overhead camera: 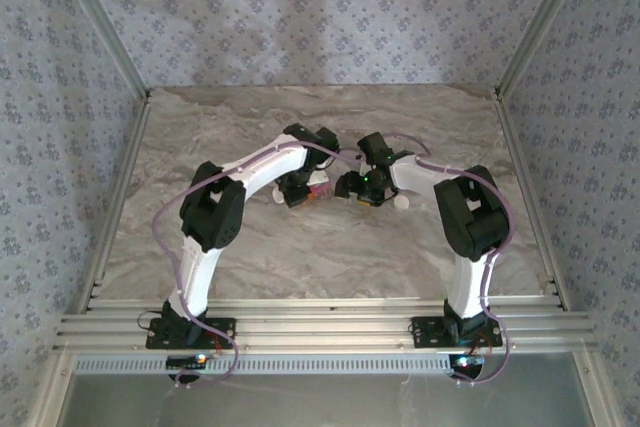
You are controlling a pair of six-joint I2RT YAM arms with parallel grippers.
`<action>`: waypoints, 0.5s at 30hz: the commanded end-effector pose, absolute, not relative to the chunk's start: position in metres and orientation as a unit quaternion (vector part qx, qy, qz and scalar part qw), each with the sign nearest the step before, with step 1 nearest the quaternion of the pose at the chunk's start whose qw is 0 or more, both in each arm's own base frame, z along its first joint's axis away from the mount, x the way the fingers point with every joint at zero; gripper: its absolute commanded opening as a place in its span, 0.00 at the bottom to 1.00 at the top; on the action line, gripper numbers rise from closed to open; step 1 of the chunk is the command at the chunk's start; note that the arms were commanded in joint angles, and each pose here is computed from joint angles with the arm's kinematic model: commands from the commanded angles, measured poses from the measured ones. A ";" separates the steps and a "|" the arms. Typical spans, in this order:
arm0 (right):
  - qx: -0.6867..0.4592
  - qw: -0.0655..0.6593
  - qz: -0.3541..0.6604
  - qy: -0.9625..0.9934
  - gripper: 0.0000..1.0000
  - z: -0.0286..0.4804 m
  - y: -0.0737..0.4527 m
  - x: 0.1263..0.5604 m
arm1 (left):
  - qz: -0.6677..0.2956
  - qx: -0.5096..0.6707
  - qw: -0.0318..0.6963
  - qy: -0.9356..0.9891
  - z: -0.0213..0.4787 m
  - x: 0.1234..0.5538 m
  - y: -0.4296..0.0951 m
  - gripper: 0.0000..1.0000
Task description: Sort the pills into containers
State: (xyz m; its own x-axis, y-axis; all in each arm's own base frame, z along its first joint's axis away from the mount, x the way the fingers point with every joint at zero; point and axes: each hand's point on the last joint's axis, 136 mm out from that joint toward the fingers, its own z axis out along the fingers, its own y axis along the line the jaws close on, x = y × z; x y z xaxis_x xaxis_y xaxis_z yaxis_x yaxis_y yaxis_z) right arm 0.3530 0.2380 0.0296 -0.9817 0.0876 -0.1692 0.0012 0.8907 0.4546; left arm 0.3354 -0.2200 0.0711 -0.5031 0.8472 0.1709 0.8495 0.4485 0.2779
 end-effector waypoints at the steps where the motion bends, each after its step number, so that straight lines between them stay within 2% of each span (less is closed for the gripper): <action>1: 0.007 0.058 0.238 0.969 0.68 -0.003 0.256 0.334 | -0.148 -0.487 -0.014 -0.861 0.084 0.332 -0.220 0.00; 15: 0.003 0.061 0.229 0.971 0.68 0.003 0.256 0.332 | -0.114 -0.464 -0.039 -0.878 0.074 0.329 -0.219 0.00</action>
State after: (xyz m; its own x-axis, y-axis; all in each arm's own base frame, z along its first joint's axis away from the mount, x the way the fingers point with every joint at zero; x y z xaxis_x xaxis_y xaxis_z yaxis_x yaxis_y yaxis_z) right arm 0.3525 0.2385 0.0299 -0.9802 0.0838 -0.1796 -0.0041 0.8975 0.4410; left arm 0.3275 -0.2164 0.0644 -0.5445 0.8328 0.1000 0.8245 0.5094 0.2465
